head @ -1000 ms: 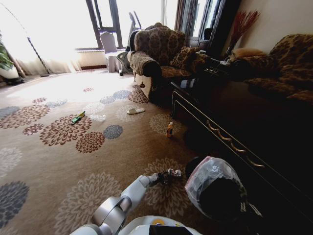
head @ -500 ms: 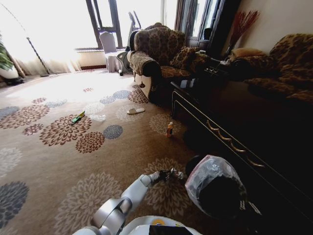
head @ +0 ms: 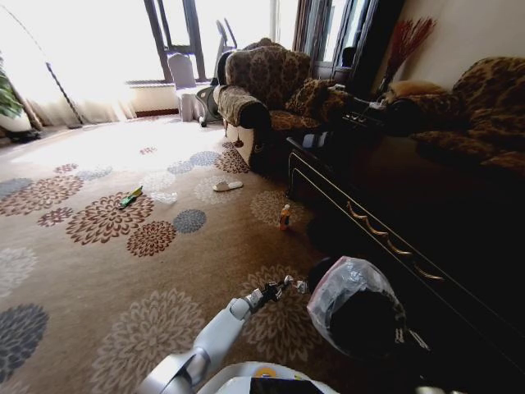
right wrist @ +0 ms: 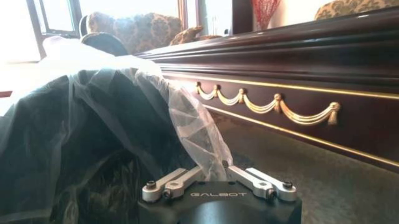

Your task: Pick up the trash from the ground and place it into the trash bin.

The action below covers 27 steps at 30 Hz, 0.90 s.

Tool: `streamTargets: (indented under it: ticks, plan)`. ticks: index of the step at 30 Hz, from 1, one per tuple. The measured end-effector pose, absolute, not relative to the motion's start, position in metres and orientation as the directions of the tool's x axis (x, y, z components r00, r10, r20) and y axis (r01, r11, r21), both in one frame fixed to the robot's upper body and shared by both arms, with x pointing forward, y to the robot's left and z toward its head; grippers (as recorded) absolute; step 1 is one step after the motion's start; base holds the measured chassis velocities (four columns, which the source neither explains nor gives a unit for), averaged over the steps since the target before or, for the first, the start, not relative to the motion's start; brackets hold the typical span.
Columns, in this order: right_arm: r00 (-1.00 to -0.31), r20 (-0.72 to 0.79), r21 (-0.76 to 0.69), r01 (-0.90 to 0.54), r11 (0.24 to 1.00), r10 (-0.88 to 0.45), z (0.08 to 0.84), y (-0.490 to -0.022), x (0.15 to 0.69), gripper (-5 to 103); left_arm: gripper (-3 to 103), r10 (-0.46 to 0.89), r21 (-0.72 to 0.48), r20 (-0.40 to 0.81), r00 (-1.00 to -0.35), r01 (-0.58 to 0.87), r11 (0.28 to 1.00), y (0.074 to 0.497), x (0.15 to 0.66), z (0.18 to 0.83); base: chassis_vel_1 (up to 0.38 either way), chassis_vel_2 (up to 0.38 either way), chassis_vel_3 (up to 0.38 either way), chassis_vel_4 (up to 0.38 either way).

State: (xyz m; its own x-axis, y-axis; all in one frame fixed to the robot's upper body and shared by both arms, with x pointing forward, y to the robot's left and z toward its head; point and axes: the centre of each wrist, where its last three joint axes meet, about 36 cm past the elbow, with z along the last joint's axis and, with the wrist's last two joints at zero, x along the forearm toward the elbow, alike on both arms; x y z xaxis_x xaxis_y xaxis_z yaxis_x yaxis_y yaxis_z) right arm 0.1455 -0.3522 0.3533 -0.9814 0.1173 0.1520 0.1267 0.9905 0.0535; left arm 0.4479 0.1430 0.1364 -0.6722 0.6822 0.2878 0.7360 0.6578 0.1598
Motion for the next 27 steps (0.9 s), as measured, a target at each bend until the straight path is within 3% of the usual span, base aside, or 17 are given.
streamTargets:
  ticks: [2, 7, 10, 20, 27]
  plan:
    - [-0.983, 0.155, 0.05, 0.105, 0.993, 0.096, 0.353, -0.35, 0.156, 1, 14, 0.565, 0.185, 0.299, -0.769, 0.627, 0.757, 0.163, 0.434, 0.145, 0.0, 0.0, 0.0, 0.0]
    - [-0.985, 0.162, 0.034, 0.065, 0.997, 0.059, 0.35, -0.349, 0.173, 1, 14, 0.465, 0.204, 0.284, -0.839, 0.526, 0.825, 0.186, 0.409, 0.164, 0.0, 0.0, 0.0, 0.0]
    - [-0.985, 0.173, 0.018, 0.013, 1.0, 0.01, 0.349, -0.347, 0.194, 1, 14, 0.415, 0.194, 0.208, -0.885, 0.454, 0.87, 0.202, 0.377, 0.192, 0.0, 0.0, 0.0, 0.0]
    - [-0.983, 0.18, -0.069, -0.049, 0.996, -0.036, 0.341, -0.36, 0.225, 1, 14, 0.354, 0.192, 0.003, -0.935, 0.348, 0.918, 0.233, 0.343, 0.286, 0.0, 0.0, 0.0, 0.0]
    - [-0.979, 0.198, -0.077, -0.074, 0.994, -0.057, 0.335, -0.366, 0.241, 1, 14, 0.427, 0.228, -0.171, -0.888, 0.386, 0.894, 0.237, 0.337, 0.361, 0.0, 0.0, 0.0, 0.0]
